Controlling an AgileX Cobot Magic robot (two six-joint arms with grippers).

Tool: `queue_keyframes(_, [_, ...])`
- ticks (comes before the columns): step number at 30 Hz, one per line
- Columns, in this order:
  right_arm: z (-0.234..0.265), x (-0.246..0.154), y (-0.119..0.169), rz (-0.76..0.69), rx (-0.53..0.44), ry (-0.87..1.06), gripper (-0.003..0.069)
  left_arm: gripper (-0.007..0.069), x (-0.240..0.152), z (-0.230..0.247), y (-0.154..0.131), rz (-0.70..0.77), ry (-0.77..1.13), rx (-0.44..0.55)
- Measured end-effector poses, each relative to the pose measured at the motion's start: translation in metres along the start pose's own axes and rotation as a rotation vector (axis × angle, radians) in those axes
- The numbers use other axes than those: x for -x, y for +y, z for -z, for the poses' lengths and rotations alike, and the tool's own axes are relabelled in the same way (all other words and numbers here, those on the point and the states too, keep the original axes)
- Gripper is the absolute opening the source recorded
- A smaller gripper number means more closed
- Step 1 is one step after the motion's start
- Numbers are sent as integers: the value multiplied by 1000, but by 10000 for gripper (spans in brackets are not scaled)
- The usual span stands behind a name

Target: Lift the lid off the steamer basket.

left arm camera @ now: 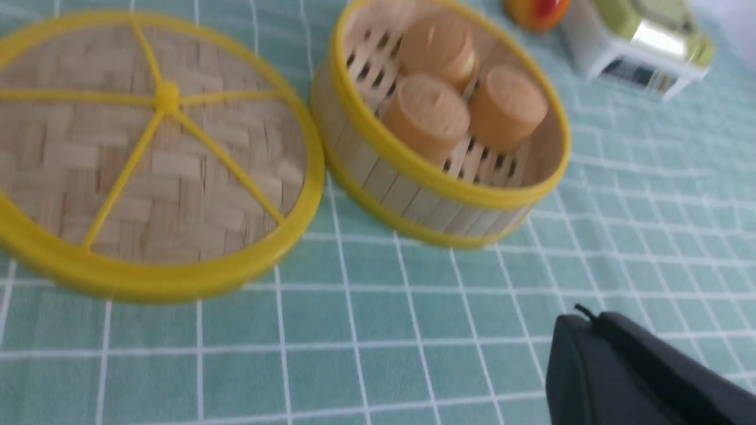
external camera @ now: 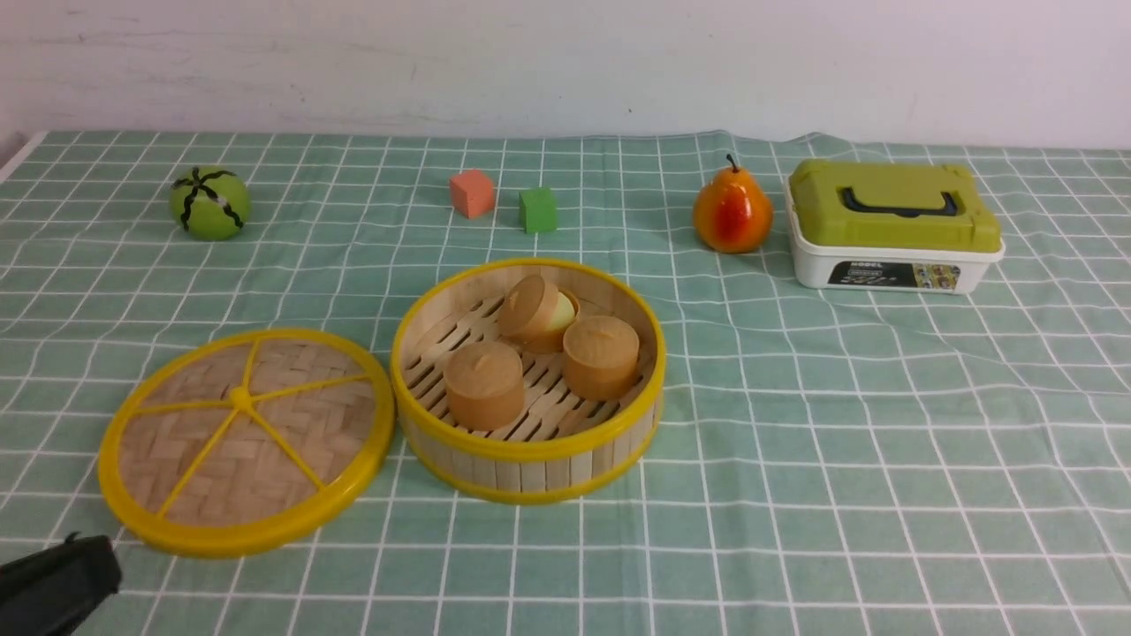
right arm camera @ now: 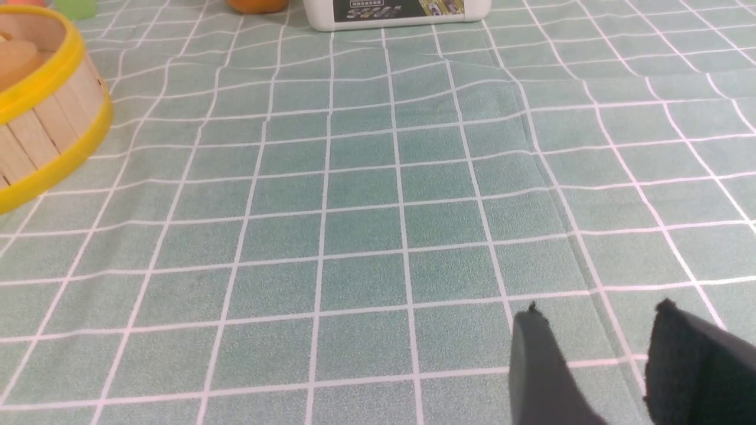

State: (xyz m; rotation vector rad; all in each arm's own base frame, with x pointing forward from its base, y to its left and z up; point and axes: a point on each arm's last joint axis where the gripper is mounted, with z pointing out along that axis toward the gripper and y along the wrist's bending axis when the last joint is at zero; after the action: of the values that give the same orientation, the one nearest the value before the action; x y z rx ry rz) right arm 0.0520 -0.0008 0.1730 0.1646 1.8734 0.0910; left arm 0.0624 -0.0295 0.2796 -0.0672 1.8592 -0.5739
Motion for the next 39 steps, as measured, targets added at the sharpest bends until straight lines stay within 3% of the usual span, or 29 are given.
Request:
queue_keyframes(2, [0,0,0,0,0,0,241,-13,-14,22,1,-23,-154,-52])
queue_keyframes(5, [0,0,0,0,0,0,241,-13,-24,26,5,-34,-207,-60])
queue_keyframes(22, [0,0,0,0,0,0,241,-13,-32,3,16,-30,-52,17])
queue_keyframes(32, [0,0,0,0,0,0,242,-12,-41,-2,27,-155,-28,103])
queue_keyframes(39, [0,0,0,0,0,0,241,-8,-81,-12,59,-134,-61,230])
